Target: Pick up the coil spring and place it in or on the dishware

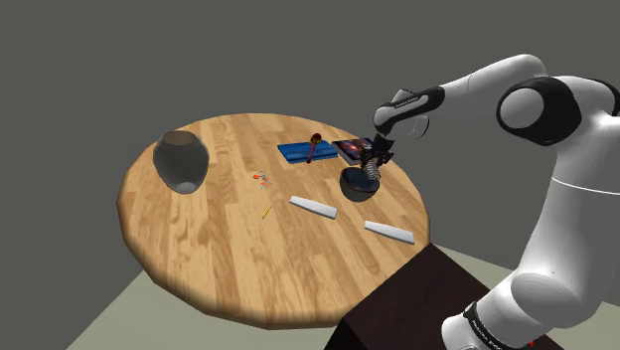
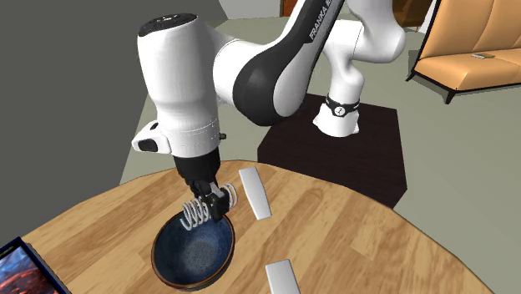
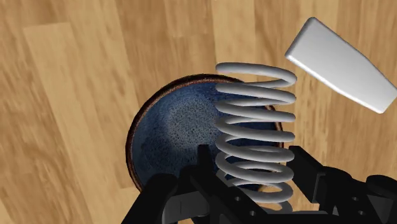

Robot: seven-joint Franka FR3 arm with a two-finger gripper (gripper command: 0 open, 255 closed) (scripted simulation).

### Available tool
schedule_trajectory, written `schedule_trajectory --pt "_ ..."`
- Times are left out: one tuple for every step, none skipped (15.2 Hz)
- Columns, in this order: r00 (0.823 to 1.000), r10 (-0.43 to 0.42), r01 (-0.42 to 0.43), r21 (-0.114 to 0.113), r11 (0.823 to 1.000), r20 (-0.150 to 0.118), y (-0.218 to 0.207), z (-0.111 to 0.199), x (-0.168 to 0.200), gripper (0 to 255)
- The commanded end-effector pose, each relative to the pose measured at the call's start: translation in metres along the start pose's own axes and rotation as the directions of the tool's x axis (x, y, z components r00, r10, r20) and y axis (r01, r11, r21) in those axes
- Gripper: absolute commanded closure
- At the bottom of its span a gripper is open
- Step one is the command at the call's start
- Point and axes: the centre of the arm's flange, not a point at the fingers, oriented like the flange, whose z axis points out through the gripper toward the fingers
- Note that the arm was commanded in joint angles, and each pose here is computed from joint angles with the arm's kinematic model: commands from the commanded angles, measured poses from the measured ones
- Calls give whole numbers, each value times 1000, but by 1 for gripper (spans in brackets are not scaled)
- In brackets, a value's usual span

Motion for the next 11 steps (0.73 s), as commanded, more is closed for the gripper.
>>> schedule_trajectory --pt "1000 -1 1 0 1000 0 6 2 25 255" --pt "1000 -1 1 0 1000 0 8 3 38 255" --pt "1000 -1 1 0 1000 0 11 4 55 255" --pt "1000 -1 1 0 1000 0 11 9 54 255" --pt "1000 -1 1 0 1000 0 11 14 54 255" --pt "1000 -1 1 0 1000 0 12 20 53 255" --pt "1000 -1 1 0 1000 0 12 25 53 255" --pt "1000 -1 1 0 1000 0 13 30 53 255" --pt "1000 -1 1 0 1000 0 13 35 52 255" --pt "1000 -1 1 0 1000 0 13 41 52 255" --pt "1000 -1 1 0 1000 0 14 46 52 255"
